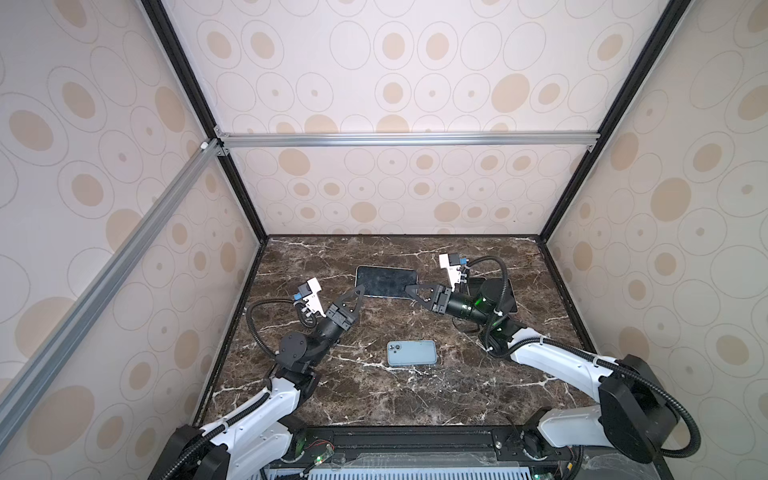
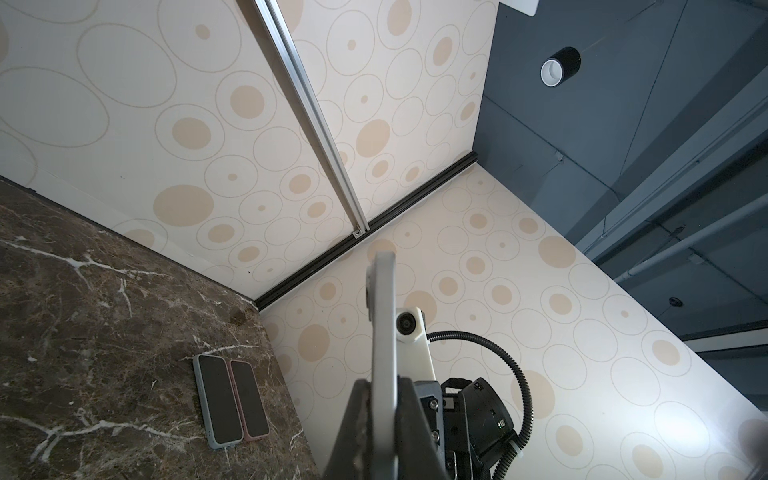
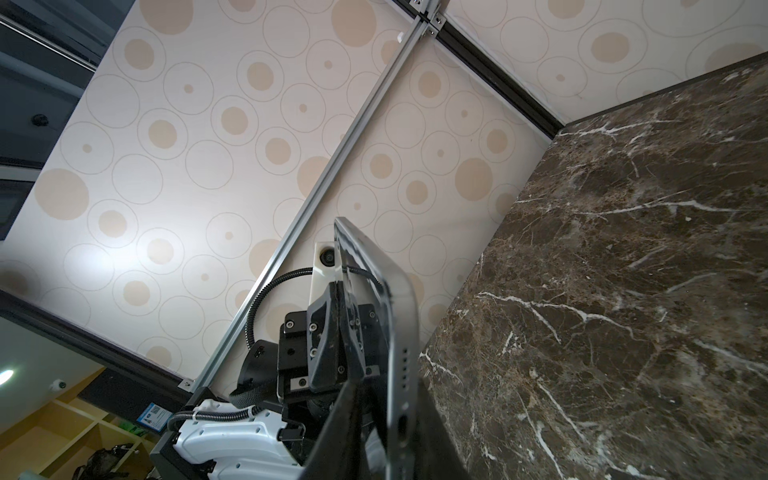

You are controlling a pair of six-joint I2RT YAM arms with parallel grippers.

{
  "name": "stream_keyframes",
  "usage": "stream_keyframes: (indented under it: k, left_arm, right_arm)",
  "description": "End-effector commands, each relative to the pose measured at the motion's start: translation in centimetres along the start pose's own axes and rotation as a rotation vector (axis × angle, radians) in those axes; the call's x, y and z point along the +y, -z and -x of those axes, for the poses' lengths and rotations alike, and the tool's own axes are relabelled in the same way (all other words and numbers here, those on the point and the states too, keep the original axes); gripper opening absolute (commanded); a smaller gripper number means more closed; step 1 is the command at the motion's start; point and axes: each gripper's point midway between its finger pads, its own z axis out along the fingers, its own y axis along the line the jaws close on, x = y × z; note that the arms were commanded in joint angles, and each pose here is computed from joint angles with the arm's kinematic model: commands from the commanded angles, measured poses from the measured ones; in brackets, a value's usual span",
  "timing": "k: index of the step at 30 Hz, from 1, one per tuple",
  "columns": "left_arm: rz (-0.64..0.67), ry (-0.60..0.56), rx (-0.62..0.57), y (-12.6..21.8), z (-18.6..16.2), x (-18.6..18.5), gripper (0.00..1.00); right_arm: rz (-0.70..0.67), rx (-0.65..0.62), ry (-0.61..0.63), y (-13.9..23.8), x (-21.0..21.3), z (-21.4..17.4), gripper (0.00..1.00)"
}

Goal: Put the phone into the phone case

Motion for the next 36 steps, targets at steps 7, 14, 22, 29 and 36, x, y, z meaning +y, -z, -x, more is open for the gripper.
stream_keyframes:
  k: [7,14,22,29,36]
  left_arm:
    - [0.003,0.016,0.007,0.3,-0.1,0.6,0.0]
    - [0.029,0.038,0.019,0.4,-0.5,1.6,0.0]
    - [0.05,0.056,0.034,0.4,-0.9,2.4,0.16]
    - [0.066,0.073,0.046,0.3,-1.1,3.0,0.29]
    - [0.115,0.065,0.078,-0.1,-1.7,4.1,0.44]
  right_arm:
    - [0.148,-0.015,0.084,0.0,4.8,1.5,0.17]
    - [0.13,-0.021,0.078,0.0,4.6,1.6,0.1]
    - [0.069,-0.023,0.08,0.3,3.9,1.6,0.05]
    - [-0.016,-0.054,0.065,0.7,2.8,2.0,0.02]
    - [-0.079,-0.064,0.087,1.4,2.8,2.4,0.01]
